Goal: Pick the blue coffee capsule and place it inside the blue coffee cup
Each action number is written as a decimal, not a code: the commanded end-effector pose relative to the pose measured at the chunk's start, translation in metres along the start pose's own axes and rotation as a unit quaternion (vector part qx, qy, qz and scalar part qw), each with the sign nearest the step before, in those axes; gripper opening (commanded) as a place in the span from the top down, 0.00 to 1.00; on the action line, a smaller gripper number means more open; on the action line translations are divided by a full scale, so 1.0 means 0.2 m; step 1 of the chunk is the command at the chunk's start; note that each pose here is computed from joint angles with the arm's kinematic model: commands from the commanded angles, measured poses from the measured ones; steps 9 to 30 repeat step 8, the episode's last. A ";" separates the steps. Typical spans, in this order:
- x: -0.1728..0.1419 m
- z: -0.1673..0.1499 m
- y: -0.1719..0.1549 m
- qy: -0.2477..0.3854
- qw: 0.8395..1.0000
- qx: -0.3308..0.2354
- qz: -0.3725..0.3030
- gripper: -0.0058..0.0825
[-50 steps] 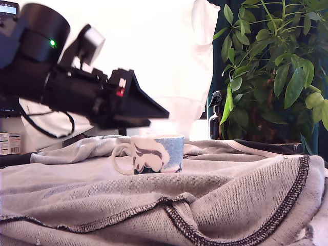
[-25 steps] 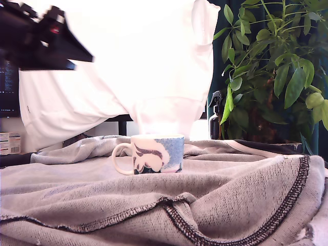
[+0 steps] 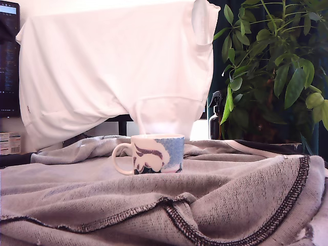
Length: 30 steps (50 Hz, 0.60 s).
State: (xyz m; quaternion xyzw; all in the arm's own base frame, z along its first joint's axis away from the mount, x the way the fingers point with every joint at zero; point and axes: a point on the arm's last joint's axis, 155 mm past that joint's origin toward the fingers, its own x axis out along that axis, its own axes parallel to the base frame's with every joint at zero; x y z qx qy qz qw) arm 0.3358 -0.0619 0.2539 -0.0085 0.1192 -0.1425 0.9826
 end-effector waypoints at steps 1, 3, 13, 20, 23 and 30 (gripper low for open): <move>-0.01 0.01 0.02 -0.003 1.000 -0.001 0.008 0.96; -0.02 0.01 0.02 -0.002 1.000 -0.002 0.009 0.96; -0.02 0.00 0.02 0.003 1.000 -0.003 0.008 0.96; -0.02 0.00 0.02 0.003 1.000 -0.003 0.008 0.96; -0.02 0.00 0.02 0.003 1.000 -0.003 0.008 0.96; -0.02 0.00 0.02 0.003 1.000 -0.003 0.008 0.96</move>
